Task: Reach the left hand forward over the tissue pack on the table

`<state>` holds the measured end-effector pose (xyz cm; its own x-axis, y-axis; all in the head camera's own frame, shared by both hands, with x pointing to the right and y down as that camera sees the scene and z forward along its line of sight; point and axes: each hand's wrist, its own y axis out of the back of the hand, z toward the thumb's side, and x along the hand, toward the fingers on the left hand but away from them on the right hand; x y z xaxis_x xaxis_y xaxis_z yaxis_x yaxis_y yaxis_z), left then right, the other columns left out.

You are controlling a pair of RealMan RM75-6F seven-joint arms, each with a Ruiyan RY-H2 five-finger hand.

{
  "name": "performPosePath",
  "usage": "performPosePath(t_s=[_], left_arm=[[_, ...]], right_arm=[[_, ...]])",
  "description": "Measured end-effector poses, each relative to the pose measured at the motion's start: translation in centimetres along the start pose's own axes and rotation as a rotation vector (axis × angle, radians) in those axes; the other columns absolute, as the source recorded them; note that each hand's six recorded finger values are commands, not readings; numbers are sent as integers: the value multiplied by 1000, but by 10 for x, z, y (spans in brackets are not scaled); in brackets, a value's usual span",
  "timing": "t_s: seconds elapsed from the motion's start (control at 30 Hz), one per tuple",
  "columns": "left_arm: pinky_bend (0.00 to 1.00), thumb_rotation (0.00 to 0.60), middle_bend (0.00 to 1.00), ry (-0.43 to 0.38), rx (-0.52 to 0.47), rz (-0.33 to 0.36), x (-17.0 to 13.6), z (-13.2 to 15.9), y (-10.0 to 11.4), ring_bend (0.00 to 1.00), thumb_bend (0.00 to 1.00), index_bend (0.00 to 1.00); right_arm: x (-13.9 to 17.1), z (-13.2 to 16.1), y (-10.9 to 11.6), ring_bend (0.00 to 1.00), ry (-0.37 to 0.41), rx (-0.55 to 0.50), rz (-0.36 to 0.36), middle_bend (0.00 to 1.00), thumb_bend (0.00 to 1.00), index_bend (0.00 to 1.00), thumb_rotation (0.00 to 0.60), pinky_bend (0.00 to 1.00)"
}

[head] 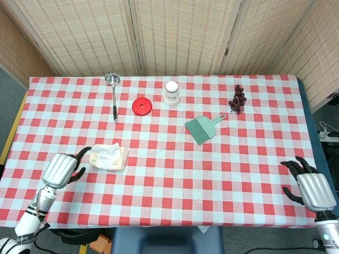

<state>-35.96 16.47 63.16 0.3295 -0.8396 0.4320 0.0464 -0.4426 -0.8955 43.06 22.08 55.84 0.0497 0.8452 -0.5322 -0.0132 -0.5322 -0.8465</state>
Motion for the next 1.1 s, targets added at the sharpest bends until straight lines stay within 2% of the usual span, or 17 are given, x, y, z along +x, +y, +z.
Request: performPosePath(t_s=[0.13, 0.23, 0.4, 0.57, 0.67, 0.73, 0.8, 1.1], left_arm=[[1000, 600, 967, -48, 1, -3, 31, 18, 2, 944, 377, 185], [1000, 600, 971, -64, 1, -23, 49, 27, -4, 945, 378, 209], [1000, 600, 966, -71, 1, -93, 75, 36, -20, 943, 377, 244], [1000, 600, 957, -44, 22, -156, 98, 34, -36, 937, 378, 269], [1000, 600, 955, -31, 25, -170, 105, 35, -42, 936, 382, 389], [1000, 600, 958, -26, 26, -166, 107, 35, -43, 935, 410, 585], [1000, 600, 971, -21, 24, -155, 107, 34, -42, 937, 441, 676], [1000, 600, 1000, -5, 20, -76, 104, 28, -25, 945, 456, 790]], right_arm=[[-1, 1, -2, 80, 6, 8, 9, 238, 196, 231, 600, 329], [-1, 1, -3, 80, 5, 12, 19, 238, 197, 231, 600, 329], [0, 1, -2, 80, 10, 5, 15, 238, 197, 231, 600, 329], [-1, 0, -1, 80, 9, 3, 15, 238, 197, 231, 600, 329], [-1, 1, -2, 80, 10, 6, 18, 238, 197, 231, 600, 329], [-1, 1, -2, 80, 11, 9, 19, 238, 197, 231, 600, 329], [-1, 1, -3, 80, 11, 10, 20, 238, 196, 231, 600, 329], [-1, 2, -5, 80, 13, 23, 32, 238, 197, 231, 600, 329]])
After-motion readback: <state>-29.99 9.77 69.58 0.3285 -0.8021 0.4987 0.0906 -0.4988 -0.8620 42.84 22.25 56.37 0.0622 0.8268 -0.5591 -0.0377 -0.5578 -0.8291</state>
